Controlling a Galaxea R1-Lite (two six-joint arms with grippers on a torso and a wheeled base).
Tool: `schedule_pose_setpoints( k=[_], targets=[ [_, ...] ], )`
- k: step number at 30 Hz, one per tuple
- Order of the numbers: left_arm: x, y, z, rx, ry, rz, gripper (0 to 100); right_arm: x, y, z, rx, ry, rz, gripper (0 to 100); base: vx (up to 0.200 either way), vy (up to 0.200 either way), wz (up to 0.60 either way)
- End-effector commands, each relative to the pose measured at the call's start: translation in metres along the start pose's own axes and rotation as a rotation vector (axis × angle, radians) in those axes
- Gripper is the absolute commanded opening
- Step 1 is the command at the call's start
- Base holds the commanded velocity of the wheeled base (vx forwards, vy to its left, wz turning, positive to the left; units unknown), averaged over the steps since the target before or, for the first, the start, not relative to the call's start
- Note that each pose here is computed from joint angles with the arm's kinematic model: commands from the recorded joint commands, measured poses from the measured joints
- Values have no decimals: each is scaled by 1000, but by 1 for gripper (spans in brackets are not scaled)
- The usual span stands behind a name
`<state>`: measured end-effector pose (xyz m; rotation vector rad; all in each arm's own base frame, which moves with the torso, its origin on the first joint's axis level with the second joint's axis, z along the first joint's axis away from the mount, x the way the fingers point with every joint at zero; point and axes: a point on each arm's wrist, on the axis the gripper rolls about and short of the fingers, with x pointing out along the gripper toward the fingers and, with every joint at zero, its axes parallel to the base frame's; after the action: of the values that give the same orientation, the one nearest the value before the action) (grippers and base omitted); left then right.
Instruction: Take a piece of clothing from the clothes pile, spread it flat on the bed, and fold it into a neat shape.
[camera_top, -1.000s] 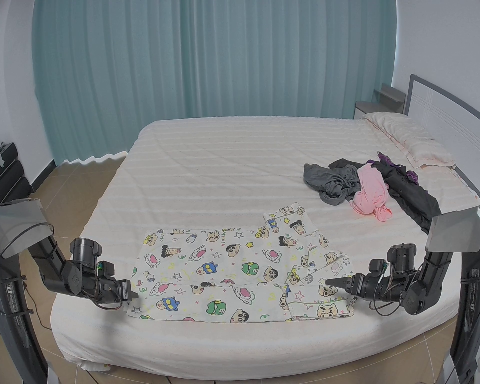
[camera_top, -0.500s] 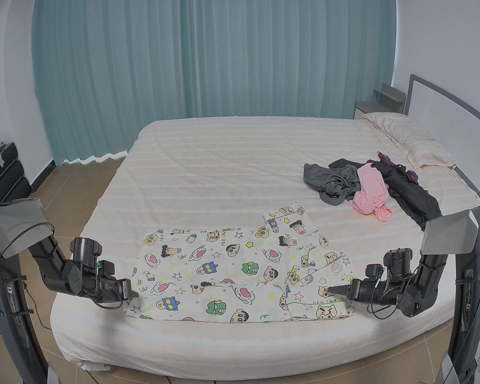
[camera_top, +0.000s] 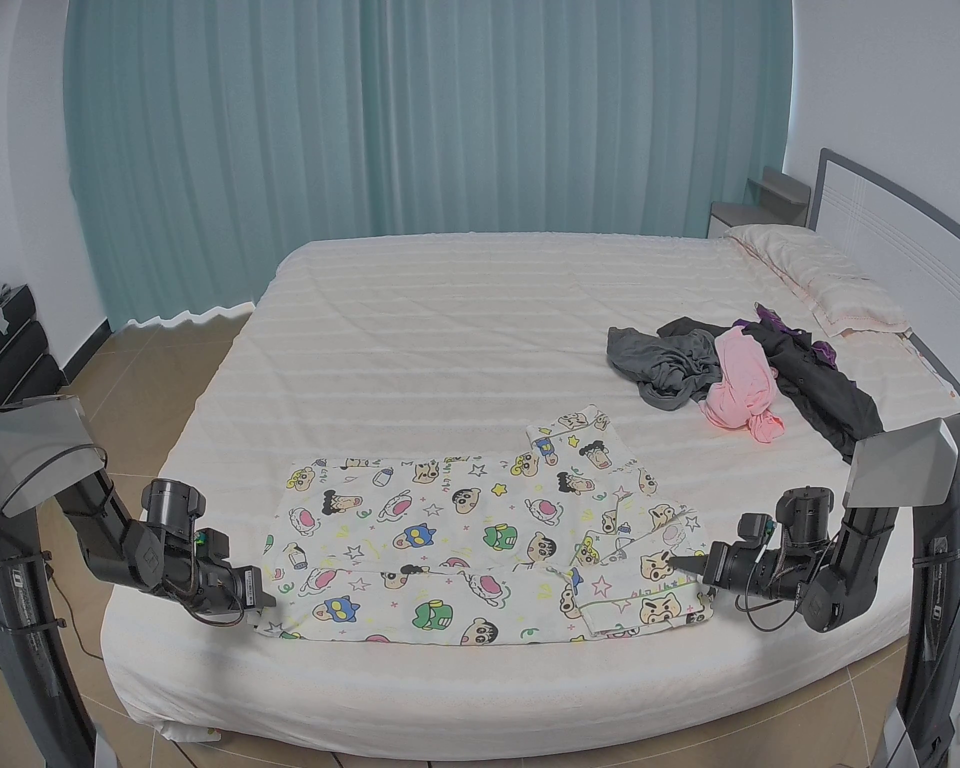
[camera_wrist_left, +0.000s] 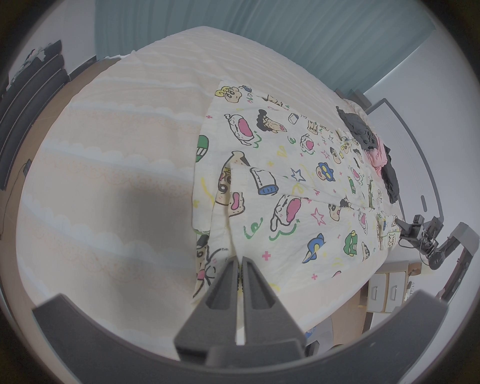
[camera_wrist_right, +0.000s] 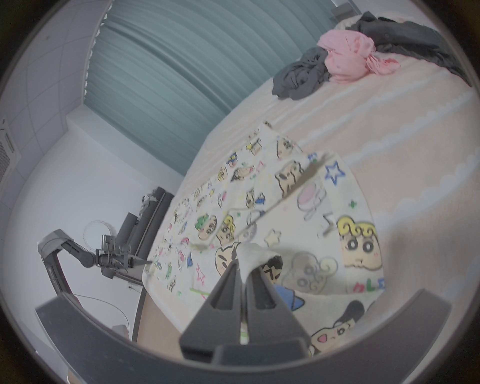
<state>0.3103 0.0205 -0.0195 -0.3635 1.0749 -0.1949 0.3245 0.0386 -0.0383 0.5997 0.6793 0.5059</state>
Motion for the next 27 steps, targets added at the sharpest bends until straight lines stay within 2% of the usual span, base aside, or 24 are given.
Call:
schedule_pose_setpoints(
  k=[1,8,19,20,21,22,27],
  targets=[
    [-6,-2,4,3,-19,3,0,1,1,4,8,-24,11,0,0,0,0],
    [-6,-1,4,0,-19,33,0,13,-5,10,8,-55,14,0,0,0,0],
    [-4,1,9,-4,-31,58,0,10,-6,2,35,-21,-3,0,0,0,0],
    [-4,1,9,-4,-31,58,0,10,-6,2,35,-21,-3,100,0,0,0],
    [-3,1,9,-4,-29,59,0,10,-5,1,36,-18,-3,100,0,0,0],
    [-2,2,10,-5,-30,60,100,9,-4,-1,38,-12,-4,100,0,0,0],
    [-3,3,18,-9,-57,49,100,4,-2,-8,46,5,-7,100,0,0,0]
  ],
)
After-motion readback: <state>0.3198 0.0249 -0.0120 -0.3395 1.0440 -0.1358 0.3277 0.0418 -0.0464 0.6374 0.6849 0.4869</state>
